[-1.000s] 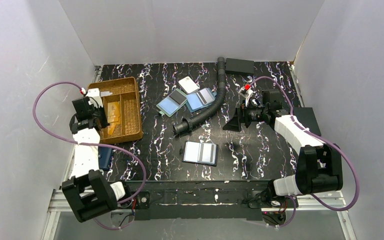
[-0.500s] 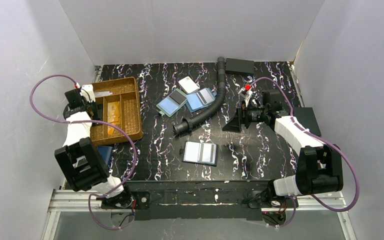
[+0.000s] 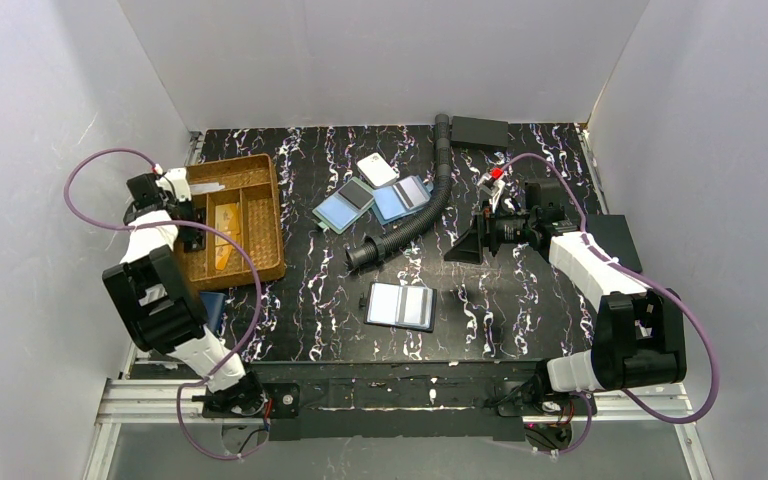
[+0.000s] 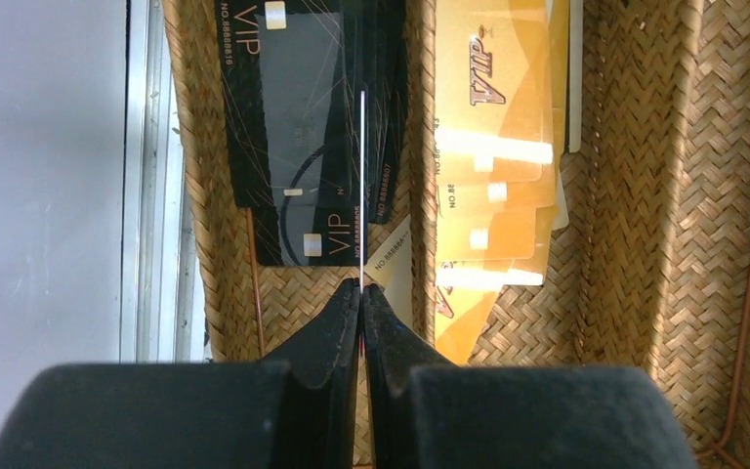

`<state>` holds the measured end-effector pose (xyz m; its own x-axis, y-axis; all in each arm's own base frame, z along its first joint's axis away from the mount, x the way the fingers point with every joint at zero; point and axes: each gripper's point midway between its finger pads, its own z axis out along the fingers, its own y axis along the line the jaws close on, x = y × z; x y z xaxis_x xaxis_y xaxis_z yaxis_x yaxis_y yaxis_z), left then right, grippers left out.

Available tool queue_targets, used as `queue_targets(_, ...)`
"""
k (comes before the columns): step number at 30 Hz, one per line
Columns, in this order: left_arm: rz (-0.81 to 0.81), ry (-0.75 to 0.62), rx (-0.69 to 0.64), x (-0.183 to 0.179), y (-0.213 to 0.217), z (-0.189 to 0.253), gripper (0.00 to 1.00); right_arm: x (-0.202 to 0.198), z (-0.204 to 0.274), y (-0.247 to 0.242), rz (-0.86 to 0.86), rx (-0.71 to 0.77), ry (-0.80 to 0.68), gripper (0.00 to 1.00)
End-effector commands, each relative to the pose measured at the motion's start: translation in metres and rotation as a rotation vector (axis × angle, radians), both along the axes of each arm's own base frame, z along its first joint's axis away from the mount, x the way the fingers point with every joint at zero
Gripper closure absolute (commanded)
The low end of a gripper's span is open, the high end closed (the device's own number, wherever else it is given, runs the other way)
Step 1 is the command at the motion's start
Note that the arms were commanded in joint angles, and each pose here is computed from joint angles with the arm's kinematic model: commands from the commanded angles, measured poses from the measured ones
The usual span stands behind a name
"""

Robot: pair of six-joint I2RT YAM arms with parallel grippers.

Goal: Take the credit cards out of the card holder
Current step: Place the credit card in the storage box.

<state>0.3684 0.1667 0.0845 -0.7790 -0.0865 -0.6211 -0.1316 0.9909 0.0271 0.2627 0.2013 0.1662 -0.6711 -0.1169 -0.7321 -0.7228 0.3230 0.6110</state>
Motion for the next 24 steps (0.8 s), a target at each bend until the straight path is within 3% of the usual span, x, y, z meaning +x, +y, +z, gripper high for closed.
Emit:
queue_targets(1,0.004,-0.027,-0.010,0.008,0.007,0.013,0.97,-0.002,0.006,0.000,0.014,0.027,-0.030,0.02)
queue_targets(5,0.028,-0.007,-0.020,0.010,0.011,0.009,0.94,-0.002,0.005,0.000,0.014,0.028,-0.028,0.02)
queue_targets(9,0.125,0.037,-0.026,0.009,0.023,0.011,0.79,-0.002,0.006,0.001,0.019,0.032,-0.027,0.02)
queue_targets(17,0.386,-0.066,0.079,0.006,0.056,0.069,0.62,-0.004,0.007,0.001,0.026,0.040,-0.028,0.02)
queue_targets(21,0.387,-0.234,-0.058,0.011,0.028,0.106,0.58,-0.005,0.009,0.001,0.032,0.044,-0.036,0.02)
queue_targets(24,0.388,-0.354,-0.176,0.005,0.000,0.124,0.43,-0.004,0.009,0.001,0.030,0.034,-0.056,0.02)
